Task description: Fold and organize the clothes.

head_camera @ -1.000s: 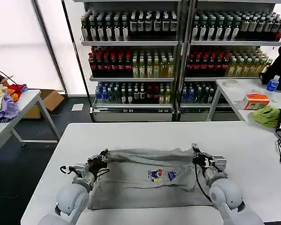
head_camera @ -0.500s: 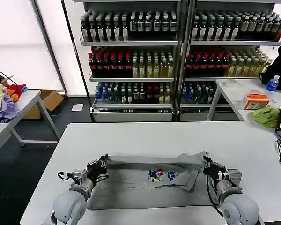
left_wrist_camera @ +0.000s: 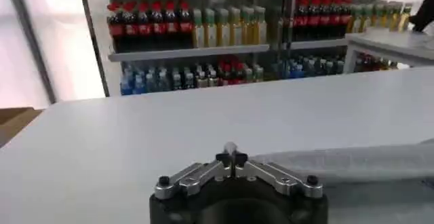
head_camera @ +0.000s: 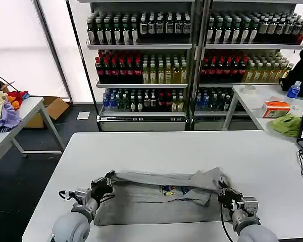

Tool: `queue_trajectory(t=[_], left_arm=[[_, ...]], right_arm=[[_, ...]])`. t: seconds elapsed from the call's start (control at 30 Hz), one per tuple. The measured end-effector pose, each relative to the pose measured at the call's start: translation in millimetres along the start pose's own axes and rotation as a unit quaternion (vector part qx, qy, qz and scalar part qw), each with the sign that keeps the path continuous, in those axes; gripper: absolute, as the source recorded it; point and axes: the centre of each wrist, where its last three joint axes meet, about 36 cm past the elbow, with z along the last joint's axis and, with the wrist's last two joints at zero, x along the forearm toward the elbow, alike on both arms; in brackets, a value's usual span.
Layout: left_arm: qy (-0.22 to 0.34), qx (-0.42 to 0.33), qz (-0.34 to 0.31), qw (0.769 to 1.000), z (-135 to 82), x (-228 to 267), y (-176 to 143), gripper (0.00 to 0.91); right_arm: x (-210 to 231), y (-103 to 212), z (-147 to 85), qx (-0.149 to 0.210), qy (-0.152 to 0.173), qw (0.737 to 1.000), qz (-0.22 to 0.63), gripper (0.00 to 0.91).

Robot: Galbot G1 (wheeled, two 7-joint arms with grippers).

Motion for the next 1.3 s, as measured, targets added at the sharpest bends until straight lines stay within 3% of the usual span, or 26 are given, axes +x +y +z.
queue_trajectory(t=[0.53,0.63,0.7,0.73,0.8,0.83,0.87,0.9,0.93,0.97,1.3], left_arm=[[0.011,-0.003,-0.016,1.000,10.0,29.5,-1.9,0.010],[0.015,0.000,-0.017,1.000,15.0,33.7,-5.1,0.554],[0.016,0.000,-0.018,1.000,16.7,34.5,-6.5,0.524],[0.017,0.001,-0.018,1.000,17.6,34.8,-7.5,0.262],[0.019,0.001,-0.018,1.000,19.6,36.2,-9.3,0.252],[0.019,0.002,-0.018,1.000,20.3,37.2,-10.2,0.343],[0.020,0.001,-0.017,1.000,20.7,38.3,-11.0,0.695],[0.020,0.000,-0.016,1.000,20.7,39.7,-11.7,0.836],[0.020,0.000,-0.017,1.000,20.9,40.7,-12.1,0.907],[0.021,0.000,-0.017,1.000,21.3,41.4,-12.7,0.907],[0.018,-0.009,-0.031,0.999,20.2,45.9,-14.2,0.907]], right_arm=[[-2.8,4.9,14.9,0.021,0.015,1.000,-0.001,0.000],[-3.6,7.4,19.8,0.025,0.019,1.000,0.000,0.000],[-4.6,8.8,21.9,0.028,0.019,0.999,0.001,0.000],[-5.1,9.6,22.6,0.030,0.019,0.999,0.001,0.000],[-5.8,10.9,23.4,0.033,0.018,0.999,0.002,0.000],[-6.0,11.4,23.8,0.034,0.018,0.999,0.002,0.000],[-6.4,11.8,24.2,0.036,0.017,0.999,0.003,0.010],[-6.9,12.2,24.8,0.037,0.017,0.999,0.005,0.010],[-7.2,12.5,25.4,0.040,0.018,0.999,0.006,0.252],[-7.3,12.8,26.1,0.042,0.018,0.999,0.007,0.907],[-2.9,9.7,27.4,0.056,0.017,0.998,0.021,0.907]])
